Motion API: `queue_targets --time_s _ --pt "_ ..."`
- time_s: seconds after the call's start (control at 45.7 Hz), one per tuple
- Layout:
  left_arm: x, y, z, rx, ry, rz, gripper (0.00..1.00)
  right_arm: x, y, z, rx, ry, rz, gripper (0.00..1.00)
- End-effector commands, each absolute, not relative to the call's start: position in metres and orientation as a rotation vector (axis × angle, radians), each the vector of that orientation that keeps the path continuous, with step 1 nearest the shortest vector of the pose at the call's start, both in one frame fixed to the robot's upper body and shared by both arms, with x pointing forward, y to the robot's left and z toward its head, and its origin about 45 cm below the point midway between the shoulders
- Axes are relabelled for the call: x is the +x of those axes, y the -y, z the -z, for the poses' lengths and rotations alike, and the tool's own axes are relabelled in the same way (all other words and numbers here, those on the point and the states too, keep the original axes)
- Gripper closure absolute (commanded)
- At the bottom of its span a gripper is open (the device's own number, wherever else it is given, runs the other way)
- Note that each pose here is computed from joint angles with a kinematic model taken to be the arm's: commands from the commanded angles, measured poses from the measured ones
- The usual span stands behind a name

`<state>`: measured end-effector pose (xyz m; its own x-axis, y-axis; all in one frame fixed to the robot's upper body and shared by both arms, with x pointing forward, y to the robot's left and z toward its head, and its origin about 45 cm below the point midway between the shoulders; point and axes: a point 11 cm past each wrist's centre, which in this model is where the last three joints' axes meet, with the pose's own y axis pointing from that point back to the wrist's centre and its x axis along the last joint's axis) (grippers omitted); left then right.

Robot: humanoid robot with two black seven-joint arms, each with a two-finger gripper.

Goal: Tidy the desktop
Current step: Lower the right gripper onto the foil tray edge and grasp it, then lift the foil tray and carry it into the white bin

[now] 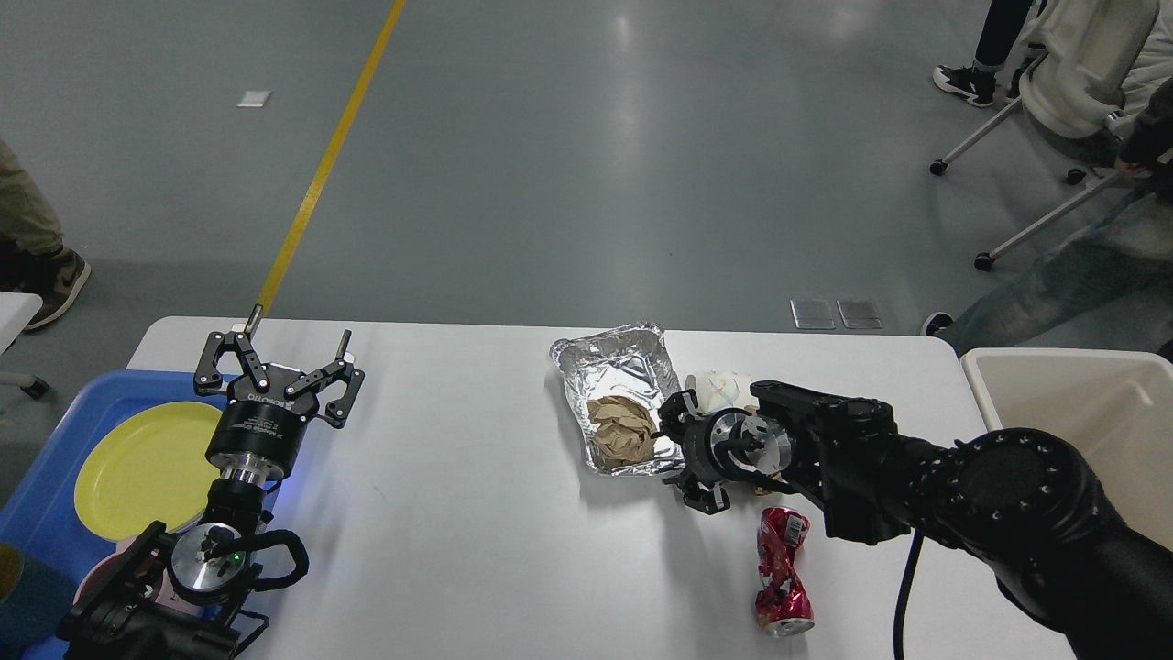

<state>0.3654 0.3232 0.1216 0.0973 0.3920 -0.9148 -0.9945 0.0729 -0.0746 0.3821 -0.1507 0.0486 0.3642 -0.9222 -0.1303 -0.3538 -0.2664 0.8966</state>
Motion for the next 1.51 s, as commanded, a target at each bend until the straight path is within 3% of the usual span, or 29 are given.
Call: queue_targets --time_s 0.0,0.153,0.306,1.029,1.138,1.489 --pt "0.365 -0.323 -0.122 -0.908 -0.873 -1.270 0.04 0.382 0.152 -0.048 1.801 1.122 0.872 0.49" --pt "0.365 -0.323 -0.122 -0.908 -0.872 -1.270 0.04 0.381 0.152 -0.047 1.799 1.120 0.871 0.64" --pt "0.365 -0.323 -0.122 -0.908 -0.873 -1.270 0.04 0.380 0.151 -0.047 1.804 1.101 0.865 0.99" --pt "0.365 -0.324 -0.122 -0.910 -0.872 -1.271 0.04 0.387 0.134 -0.066 1.860 1.051 0.853 1.00" --pt "0.365 -0.324 -0.122 -0.910 -0.872 -1.271 0.04 0.388 0.120 -0.082 1.895 0.988 0.831 1.00" --pt "0.365 -0.324 -0.122 -0.910 -0.872 -1.271 0.04 0.398 0.170 -0.174 1.862 0.878 0.646 1.00"
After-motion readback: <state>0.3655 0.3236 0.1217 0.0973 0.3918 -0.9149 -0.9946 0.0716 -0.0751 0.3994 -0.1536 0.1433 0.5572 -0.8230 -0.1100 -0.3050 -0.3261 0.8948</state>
